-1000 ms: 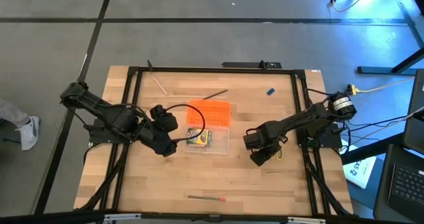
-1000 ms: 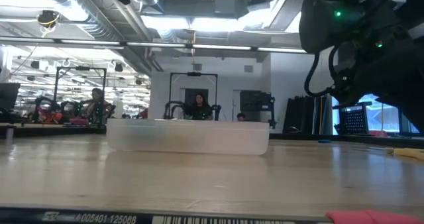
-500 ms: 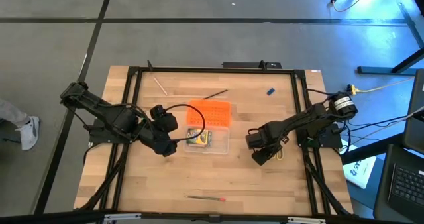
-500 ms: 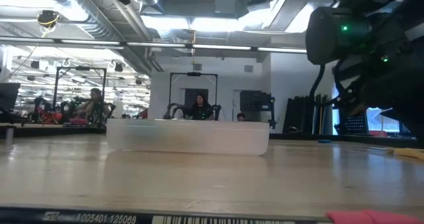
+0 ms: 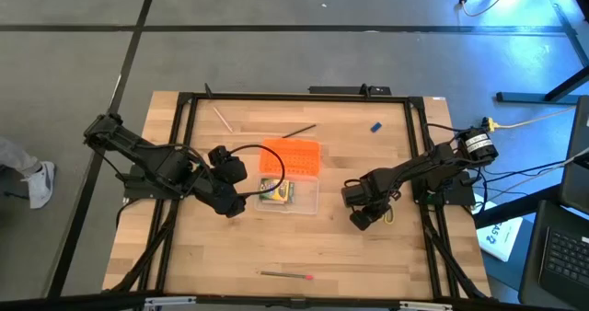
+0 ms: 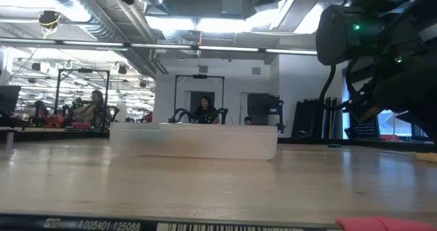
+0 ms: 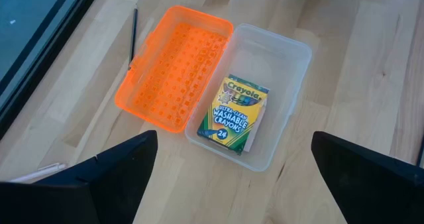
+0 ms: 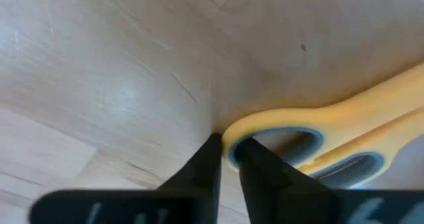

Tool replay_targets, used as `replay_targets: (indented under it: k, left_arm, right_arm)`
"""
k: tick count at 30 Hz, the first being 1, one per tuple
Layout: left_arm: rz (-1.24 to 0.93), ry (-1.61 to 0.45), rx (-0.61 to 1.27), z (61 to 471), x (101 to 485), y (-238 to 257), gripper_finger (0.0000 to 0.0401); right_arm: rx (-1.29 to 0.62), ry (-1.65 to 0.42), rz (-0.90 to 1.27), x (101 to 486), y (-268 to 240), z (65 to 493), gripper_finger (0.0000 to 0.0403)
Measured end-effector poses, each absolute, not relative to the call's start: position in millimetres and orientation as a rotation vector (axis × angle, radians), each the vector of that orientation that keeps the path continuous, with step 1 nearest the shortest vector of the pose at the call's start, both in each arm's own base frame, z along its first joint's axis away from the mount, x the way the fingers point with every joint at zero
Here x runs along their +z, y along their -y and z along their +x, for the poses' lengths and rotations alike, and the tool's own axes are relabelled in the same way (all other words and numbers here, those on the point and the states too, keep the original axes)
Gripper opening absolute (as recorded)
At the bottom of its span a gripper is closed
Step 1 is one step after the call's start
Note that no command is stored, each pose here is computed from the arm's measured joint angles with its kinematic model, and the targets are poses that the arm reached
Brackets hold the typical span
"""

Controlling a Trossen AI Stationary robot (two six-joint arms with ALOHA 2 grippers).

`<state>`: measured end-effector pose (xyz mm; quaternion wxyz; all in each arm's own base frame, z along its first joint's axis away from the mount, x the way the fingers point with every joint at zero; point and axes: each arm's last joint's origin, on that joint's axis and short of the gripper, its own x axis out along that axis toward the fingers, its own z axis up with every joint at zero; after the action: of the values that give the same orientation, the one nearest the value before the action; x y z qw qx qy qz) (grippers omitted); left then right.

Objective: Pack school essentials
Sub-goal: Put the yellow scissors into the supply box

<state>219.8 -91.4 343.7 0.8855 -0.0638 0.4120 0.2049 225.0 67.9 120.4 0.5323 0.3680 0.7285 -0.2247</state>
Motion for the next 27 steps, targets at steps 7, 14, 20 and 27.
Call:
replay_targets:
  k: [7, 14, 20, 27]
  left_arm:
    - [-0.135, -0.86, 0.422, 219.7, 343.6, 91.6, 0.0394]
    - [-0.136, -0.861, 0.421, 219.7, 343.6, 91.6, 0.0394]
    - [-0.136, -0.861, 0.421, 219.7, 343.6, 91.6, 0.0394]
    - [-0.136, -0.861, 0.421, 219.7, 343.6, 91.6, 0.0394]
  right_arm:
    - [-0.549, -1.725, 0.861, 120.3, -67.6, 225.1, 0.002]
    - [-0.565, -1.714, 0.849, 119.9, -67.1, 225.1, 0.0036]
    - [-0.55, -1.709, 0.837, 123.4, -68.1, 229.4, 0.0027]
    - [-0.512, -1.621, 0.761, 137.5, -69.7, 247.2, 0.0027]
